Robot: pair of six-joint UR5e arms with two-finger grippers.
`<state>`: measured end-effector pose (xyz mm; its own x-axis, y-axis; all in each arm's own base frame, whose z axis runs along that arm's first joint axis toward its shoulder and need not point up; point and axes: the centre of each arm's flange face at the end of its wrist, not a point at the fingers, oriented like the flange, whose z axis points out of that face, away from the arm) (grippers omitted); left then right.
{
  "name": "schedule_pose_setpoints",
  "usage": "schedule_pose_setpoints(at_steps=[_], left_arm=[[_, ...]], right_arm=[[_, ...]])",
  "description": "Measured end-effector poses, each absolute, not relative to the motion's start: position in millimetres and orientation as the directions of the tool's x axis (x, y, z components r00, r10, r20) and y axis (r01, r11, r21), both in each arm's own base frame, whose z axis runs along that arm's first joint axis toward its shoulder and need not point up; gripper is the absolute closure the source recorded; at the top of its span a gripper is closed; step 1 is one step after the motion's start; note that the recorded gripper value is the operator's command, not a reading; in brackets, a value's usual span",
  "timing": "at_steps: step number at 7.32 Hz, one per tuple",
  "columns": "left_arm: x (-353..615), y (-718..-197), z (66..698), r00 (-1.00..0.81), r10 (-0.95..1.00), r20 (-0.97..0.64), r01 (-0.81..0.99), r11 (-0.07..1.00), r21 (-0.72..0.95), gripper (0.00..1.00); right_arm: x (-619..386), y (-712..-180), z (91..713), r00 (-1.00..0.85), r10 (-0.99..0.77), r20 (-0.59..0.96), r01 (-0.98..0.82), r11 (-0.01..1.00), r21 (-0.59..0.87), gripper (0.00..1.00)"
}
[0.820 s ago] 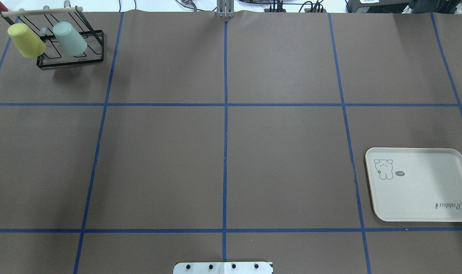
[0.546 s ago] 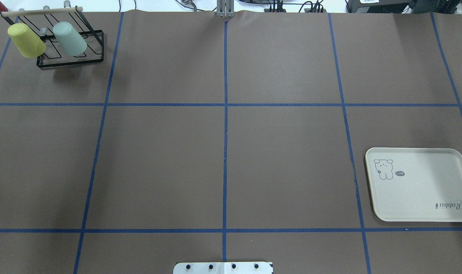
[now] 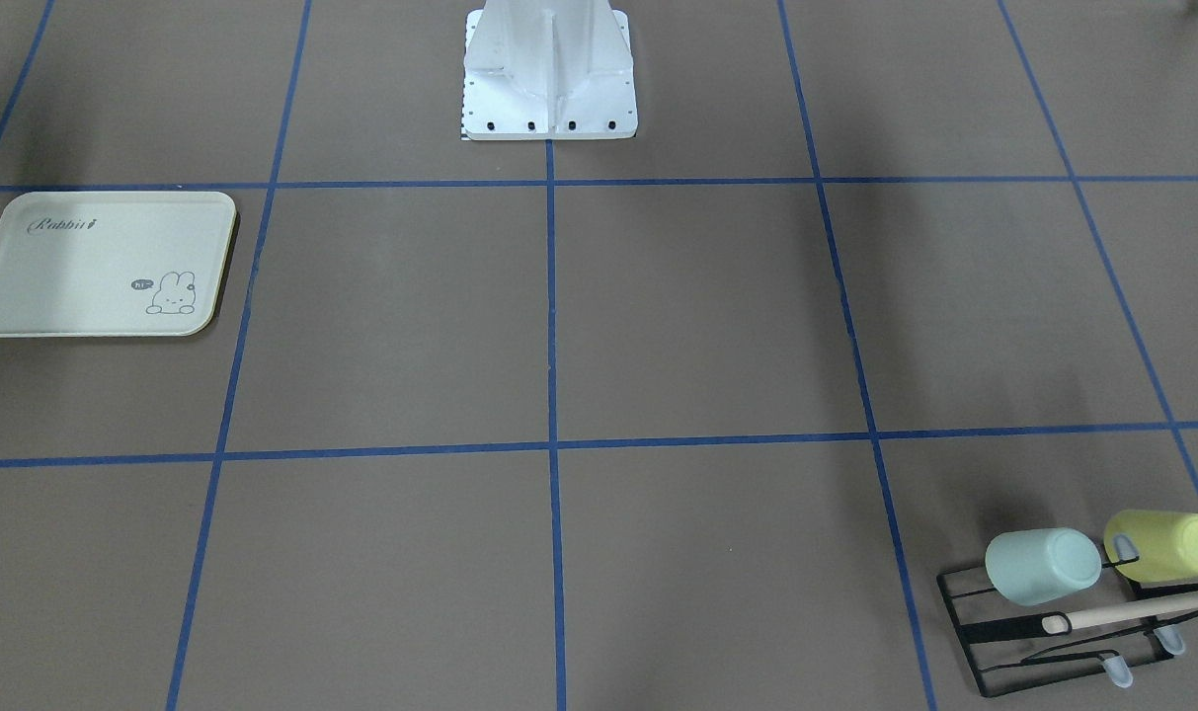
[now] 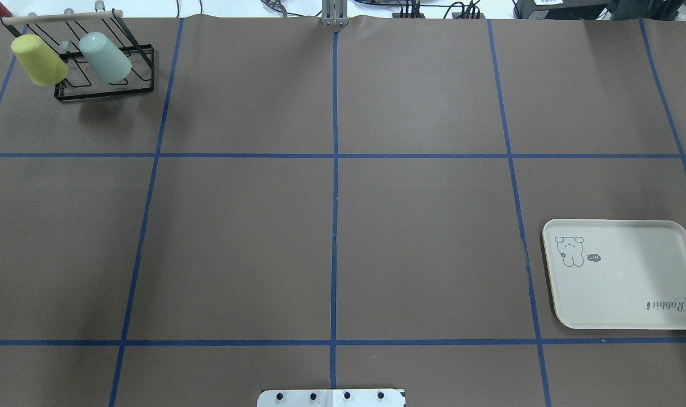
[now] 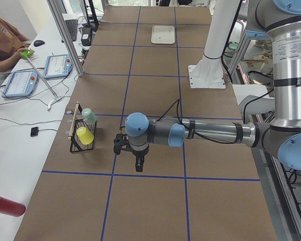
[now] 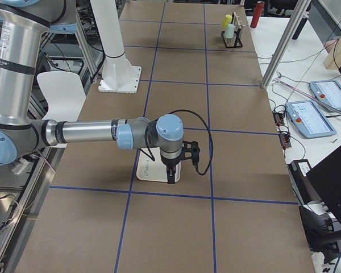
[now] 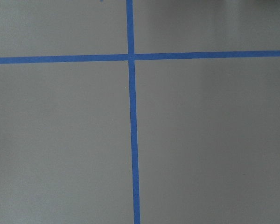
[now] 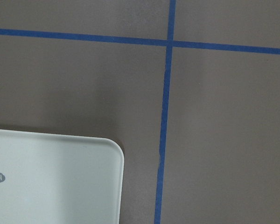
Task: Left arm grabs green cup and hands to right arm on tray
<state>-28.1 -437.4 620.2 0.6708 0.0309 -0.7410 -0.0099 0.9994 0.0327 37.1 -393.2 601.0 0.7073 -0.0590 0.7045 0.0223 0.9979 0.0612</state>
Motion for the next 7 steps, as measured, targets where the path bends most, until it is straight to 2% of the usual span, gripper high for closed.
schedule_pose_setpoints(at_steps=[4,7], left_arm=[[-26,-438,610,0.659,0.013,-0.752,0.011,1.0,0.027,0.01],[-19,-460,575,0.621,0.047,-0.783,0.015,0.997,0.071,0.0]], right_arm=[[36,-393,597,0.697,-0.064,0.714,0.023,0.997,0.067,0.0],[35,-395,594,0.689,-0.065,0.722,0.02,0.997,0.07,0.0]])
